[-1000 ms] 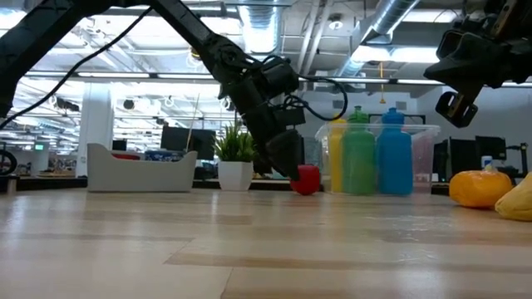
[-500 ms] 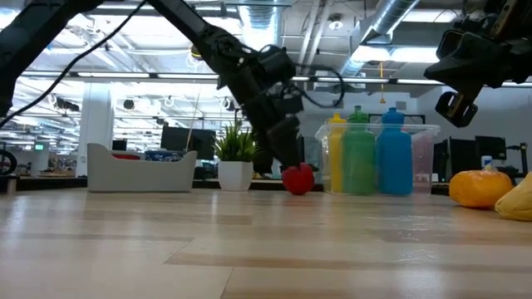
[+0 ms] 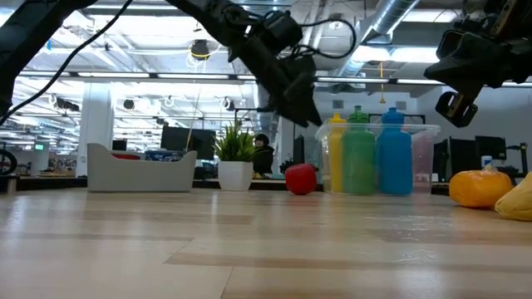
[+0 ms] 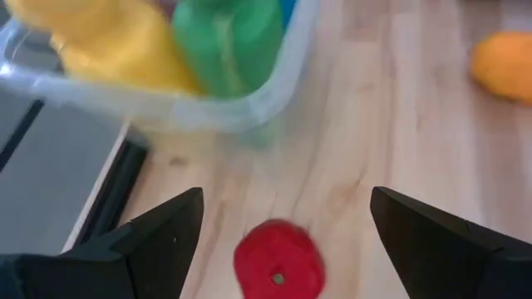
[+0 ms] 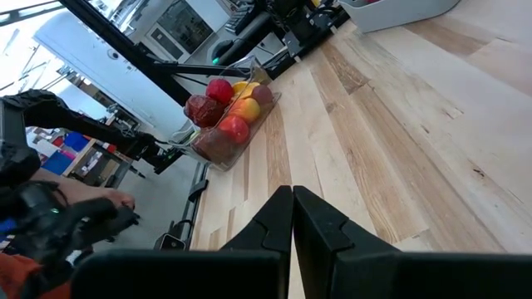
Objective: Pick & Place Food Item
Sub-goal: Put the red apple into the bottom transparent bin
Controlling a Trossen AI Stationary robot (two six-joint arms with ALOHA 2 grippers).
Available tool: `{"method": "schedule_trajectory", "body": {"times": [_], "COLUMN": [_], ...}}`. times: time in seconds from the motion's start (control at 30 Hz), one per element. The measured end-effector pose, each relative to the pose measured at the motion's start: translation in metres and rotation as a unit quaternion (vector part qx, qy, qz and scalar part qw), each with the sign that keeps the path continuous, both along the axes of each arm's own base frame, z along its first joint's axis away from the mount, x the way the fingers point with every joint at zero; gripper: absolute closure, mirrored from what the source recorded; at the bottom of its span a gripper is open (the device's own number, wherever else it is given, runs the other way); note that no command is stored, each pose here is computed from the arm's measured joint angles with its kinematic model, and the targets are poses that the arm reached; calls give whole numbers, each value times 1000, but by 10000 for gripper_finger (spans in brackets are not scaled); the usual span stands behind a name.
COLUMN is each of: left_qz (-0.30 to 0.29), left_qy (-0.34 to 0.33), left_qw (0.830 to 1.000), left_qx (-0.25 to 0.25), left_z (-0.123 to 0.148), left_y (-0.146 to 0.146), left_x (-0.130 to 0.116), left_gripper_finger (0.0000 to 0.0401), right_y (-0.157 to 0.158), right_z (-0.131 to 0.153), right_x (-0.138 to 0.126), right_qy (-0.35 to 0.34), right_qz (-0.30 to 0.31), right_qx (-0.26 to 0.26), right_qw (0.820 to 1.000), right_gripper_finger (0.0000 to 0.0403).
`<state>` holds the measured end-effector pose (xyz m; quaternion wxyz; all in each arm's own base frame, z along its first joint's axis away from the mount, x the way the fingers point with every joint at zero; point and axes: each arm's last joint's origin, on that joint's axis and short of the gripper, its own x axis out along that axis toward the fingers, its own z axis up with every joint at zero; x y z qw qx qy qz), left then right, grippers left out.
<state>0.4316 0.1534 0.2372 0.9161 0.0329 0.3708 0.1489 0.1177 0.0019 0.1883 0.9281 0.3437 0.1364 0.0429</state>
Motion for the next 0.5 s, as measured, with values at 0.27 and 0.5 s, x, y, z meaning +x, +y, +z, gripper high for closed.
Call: {"method": "schedule_trajectory", "body": {"times": [0.27,0.5], "left_qz": [17,6], "left_qy": [81,48], "left_qw": [997,999], "left_qx": [-9,-17], "left_z": [-46,-46], "left_y": [3,6], "left_x": [7,12], "left_gripper_finger": [64,64], "right_y": [0,0], "right_z": [0,0], "right_x": [0,0], "right_qy": [0,0], "right_qz": [0,0], "right_qx": [0,0], "right_qw": [1000,1000], "right_gripper_finger": [397,397]}}
